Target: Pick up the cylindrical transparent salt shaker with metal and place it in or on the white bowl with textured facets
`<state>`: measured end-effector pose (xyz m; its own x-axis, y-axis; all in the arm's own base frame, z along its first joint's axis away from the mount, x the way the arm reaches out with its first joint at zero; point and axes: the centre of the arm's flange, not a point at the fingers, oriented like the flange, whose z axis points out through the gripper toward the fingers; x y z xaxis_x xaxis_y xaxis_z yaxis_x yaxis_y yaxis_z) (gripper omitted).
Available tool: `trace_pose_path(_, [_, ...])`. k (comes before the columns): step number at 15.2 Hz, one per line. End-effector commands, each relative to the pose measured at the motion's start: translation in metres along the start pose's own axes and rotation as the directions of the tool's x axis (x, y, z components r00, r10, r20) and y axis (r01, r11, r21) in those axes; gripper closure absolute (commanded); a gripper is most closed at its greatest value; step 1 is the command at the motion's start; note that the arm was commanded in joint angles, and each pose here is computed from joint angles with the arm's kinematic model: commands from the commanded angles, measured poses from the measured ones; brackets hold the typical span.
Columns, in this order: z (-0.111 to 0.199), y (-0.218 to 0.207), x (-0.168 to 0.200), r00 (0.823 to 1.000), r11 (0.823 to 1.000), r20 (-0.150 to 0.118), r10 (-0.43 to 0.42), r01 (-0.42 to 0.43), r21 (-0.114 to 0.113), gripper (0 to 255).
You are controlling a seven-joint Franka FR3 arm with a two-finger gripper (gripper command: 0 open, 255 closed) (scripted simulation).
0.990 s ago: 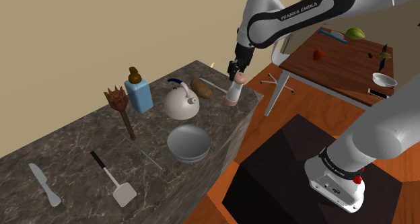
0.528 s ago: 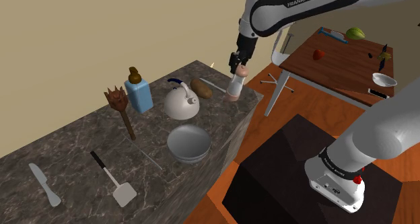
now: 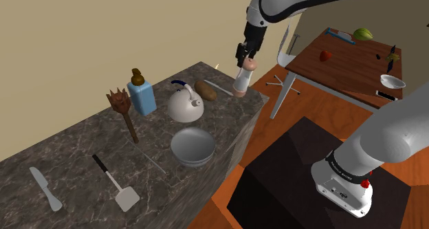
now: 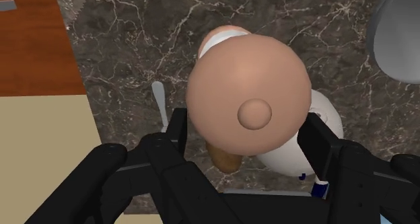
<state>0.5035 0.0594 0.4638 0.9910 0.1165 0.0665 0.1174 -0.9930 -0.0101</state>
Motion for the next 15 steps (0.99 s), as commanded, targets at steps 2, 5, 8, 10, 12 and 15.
trace_pose_path(2, [-0.009,-0.026,-0.002,1.000,1.000,0.000,0.000,0.000,0.000,255])
trace_pose_path(5, [-0.017,-0.065,-0.003,1.000,1.000,0.000,0.000,0.000,0.000,255])
trace_pose_path(8, [-0.025,-0.104,-0.005,1.000,1.000,0.000,0.000,0.000,0.000,255])
trace_pose_path(10, [-0.031,-0.129,-0.007,1.000,1.000,0.000,0.000,0.000,0.000,255])
trace_pose_path(12, [-0.036,-0.155,-0.008,1.000,1.000,0.000,0.000,0.000,0.000,255])
trace_pose_path(15, [-0.044,-0.194,-0.010,1.000,1.000,0.000,0.000,0.000,0.000,255])
